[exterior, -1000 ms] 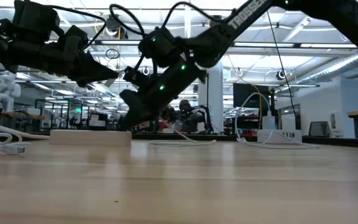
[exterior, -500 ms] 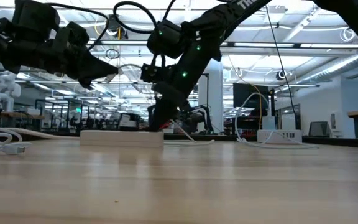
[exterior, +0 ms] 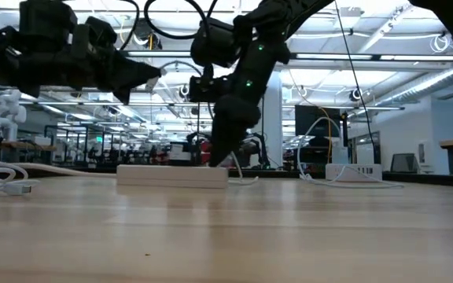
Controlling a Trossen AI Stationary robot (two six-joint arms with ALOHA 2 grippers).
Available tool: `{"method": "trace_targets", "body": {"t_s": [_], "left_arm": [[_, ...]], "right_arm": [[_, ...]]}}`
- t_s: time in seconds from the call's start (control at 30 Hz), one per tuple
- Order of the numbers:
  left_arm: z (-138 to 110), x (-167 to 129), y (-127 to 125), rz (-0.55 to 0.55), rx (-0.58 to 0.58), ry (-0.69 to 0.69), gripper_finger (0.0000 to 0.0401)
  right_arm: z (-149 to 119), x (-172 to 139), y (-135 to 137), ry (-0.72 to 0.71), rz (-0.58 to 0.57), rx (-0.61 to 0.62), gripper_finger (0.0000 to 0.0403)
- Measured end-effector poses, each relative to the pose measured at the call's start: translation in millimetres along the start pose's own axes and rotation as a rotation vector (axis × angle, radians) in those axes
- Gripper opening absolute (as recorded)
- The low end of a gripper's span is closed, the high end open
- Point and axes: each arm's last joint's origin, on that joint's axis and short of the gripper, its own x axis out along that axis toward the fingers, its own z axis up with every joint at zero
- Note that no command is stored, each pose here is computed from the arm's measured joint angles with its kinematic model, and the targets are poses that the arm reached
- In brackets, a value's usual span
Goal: Insert USB
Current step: Insert the white charger cable into the black charger adapter
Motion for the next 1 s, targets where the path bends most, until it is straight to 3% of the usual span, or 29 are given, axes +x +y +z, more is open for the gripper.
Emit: {"method": "trace_targets", "body": {"t_s": [0.3, 0.5, 0.57, 0.77, 0.9, 1.0], "left_arm": [[-16.9, 12.3, 3.4, -0.005, -0.001, 0.008, 0.0019], [-25.9, 16.6, 4.7, -0.009, -0.005, 0.015, 0.0019], [-27.4, 17.3, 4.9, -0.010, -0.005, 0.015, 0.0019], [-20.9, 17.5, 5.6, -0.014, 0.015, -0.061, 0.0019], [-7.5, 13.9, 8.9, -0.016, 0.042, -0.162, 0.0019], [0.1, 9.5, 13.0, -0.018, 0.023, -0.191, 0.0019]], "right_arm": [[-8.8, -36.2, 7.3, 0.070, 0.006, 0.004, 0.0000], [-14.0, -48.1, 17.4, -0.067, -0.033, 0.097, 0.0000], [-20.6, -43.0, 25.7, -0.164, -0.029, 0.154, 0.0000], [-21.4, -26.2, 47.7, -0.645, -0.067, 0.236, 0.0000], [-7.5, -13.5, 32.2, -0.829, -0.158, 0.285, 0.0000], [8.8, -1.3, 13.2, -0.857, -0.190, 0.316, 0.0000]]}}
